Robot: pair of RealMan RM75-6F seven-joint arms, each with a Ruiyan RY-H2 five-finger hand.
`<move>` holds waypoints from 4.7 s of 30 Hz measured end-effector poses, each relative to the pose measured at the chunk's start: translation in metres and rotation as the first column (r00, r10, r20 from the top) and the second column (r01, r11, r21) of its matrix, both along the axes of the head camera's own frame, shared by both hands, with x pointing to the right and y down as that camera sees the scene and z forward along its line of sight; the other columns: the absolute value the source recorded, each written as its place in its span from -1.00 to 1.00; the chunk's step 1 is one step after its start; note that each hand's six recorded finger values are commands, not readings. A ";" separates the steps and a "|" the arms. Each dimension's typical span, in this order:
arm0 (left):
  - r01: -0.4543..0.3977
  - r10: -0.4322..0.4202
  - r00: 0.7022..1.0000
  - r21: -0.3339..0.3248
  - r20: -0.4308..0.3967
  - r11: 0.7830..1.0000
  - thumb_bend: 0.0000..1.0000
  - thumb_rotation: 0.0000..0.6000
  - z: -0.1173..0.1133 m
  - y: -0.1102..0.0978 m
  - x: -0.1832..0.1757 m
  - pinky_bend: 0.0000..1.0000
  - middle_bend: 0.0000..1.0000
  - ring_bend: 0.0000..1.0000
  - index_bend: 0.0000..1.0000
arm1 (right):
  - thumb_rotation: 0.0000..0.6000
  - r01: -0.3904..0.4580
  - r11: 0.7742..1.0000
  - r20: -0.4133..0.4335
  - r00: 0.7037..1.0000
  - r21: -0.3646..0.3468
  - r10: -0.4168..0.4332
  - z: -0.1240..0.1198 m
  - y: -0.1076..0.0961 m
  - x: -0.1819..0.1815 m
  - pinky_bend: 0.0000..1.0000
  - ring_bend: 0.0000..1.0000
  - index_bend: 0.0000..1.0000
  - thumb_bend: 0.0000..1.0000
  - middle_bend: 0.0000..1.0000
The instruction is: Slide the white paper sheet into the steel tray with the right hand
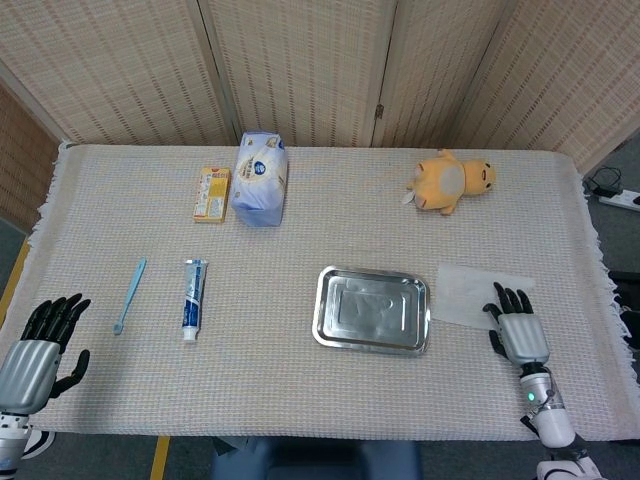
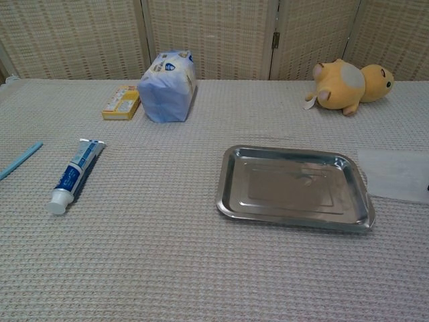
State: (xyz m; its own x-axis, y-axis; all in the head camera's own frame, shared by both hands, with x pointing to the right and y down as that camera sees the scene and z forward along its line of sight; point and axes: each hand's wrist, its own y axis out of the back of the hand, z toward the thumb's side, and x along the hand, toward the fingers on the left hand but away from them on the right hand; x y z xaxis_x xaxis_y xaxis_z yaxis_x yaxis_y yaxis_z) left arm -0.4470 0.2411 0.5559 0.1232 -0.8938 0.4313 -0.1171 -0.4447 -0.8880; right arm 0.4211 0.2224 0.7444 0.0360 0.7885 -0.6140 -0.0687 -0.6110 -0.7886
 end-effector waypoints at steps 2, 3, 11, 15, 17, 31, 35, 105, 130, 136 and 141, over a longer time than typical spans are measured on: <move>0.000 0.000 1.000 0.000 -0.001 1.000 0.16 1.00 0.000 0.000 0.000 -0.85 -0.85 -1.00 -1.00 | 1.00 -0.001 1.000 0.004 1.000 0.003 0.001 -0.001 0.000 0.000 -1.00 -1.00 -0.21 -0.02 -1.00; 0.000 0.000 1.000 0.001 -0.001 1.000 0.16 1.00 0.000 0.000 0.000 -0.85 -0.85 -1.00 -1.00 | 1.00 -0.001 1.000 0.007 1.000 0.009 0.001 -0.002 -0.001 -0.001 -1.00 -1.00 -0.18 -0.02 -1.00; -0.001 0.001 1.000 0.000 -0.003 1.000 0.16 1.00 -0.001 0.000 0.000 -0.84 -0.85 -1.00 -1.00 | 1.00 -0.009 0.999 0.039 0.999 0.054 0.007 -0.012 -0.003 -0.002 -1.00 -1.00 -0.03 -0.01 -0.99; -0.002 0.002 1.000 0.000 -0.004 1.000 0.16 1.00 0.000 0.000 0.001 -0.84 -0.85 -1.00 -1.00 | 1.00 0.000 0.998 0.030 1.000 0.064 -0.002 -0.014 0.000 0.000 -1.00 -1.00 0.06 0.01 -0.95; -0.003 0.003 1.000 0.001 -0.003 1.000 0.16 1.00 -0.001 0.000 0.001 -0.84 -0.85 -1.00 -1.00 | 1.00 0.002 0.998 0.027 1.000 0.061 -0.003 -0.013 0.001 0.000 -1.00 -1.00 0.08 0.02 -0.93; -0.006 0.006 1.000 0.003 -0.007 1.000 0.16 1.00 0.000 -0.001 0.002 -0.83 -0.85 -1.00 -1.00 | 1.00 0.000 0.997 0.033 0.999 0.072 -0.003 -0.012 0.001 -0.001 -1.00 -1.00 0.16 0.08 -0.87; -0.008 0.008 1.000 0.000 -0.005 1.000 0.16 1.00 0.001 -0.001 0.002 -0.83 -0.85 -1.00 -1.00 | 1.00 -0.007 0.994 0.051 0.999 0.109 0.002 -0.020 -0.002 -0.001 -1.00 -1.00 0.18 0.08 -0.85; 0.017 -0.017 0.998 0.010 -0.057 1.000 0.16 1.00 -0.009 0.000 0.004 -0.80 -0.85 -1.00 -1.00 | 1.00 0.273 0.894 0.339 0.854 0.355 -0.395 0.000 -0.015 -0.207 -1.00 -1.00 0.19 0.09 -0.81; -0.008 0.011 0.989 0.021 -0.148 1.000 0.16 1.00 -0.027 0.004 0.005 -0.80 -0.85 -1.00 -1.00 | 1.00 0.146 0.897 0.164 0.959 0.418 -0.233 -0.012 0.019 -0.221 -1.00 -1.00 0.19 0.09 -0.80; -0.006 0.010 0.989 0.027 -0.145 1.000 0.16 1.00 -0.029 0.005 0.004 -0.79 -0.85 -1.00 -1.00 | 1.00 0.134 0.909 0.176 0.960 0.394 -0.218 -0.013 0.025 -0.231 -1.00 -1.00 0.19 0.09 -0.79; 0.001 0.003 0.991 0.028 -0.135 1.000 0.16 1.00 -0.028 0.004 0.002 -0.79 -0.85 -1.00 -1.00 | 1.00 0.127 0.919 0.191 0.959 0.372 -0.210 -0.009 0.025 -0.235 -1.00 -1.00 0.19 0.09 -0.79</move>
State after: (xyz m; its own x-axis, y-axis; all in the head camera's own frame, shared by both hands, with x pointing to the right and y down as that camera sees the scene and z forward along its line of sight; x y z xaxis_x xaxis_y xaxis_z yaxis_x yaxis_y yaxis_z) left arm -0.4446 0.2453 0.5276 0.1794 -0.9051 0.3855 -0.2366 -0.4200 -0.8761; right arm 0.1861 0.2471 0.7355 0.2906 0.9216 -0.2574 0.0567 -0.2851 -0.9568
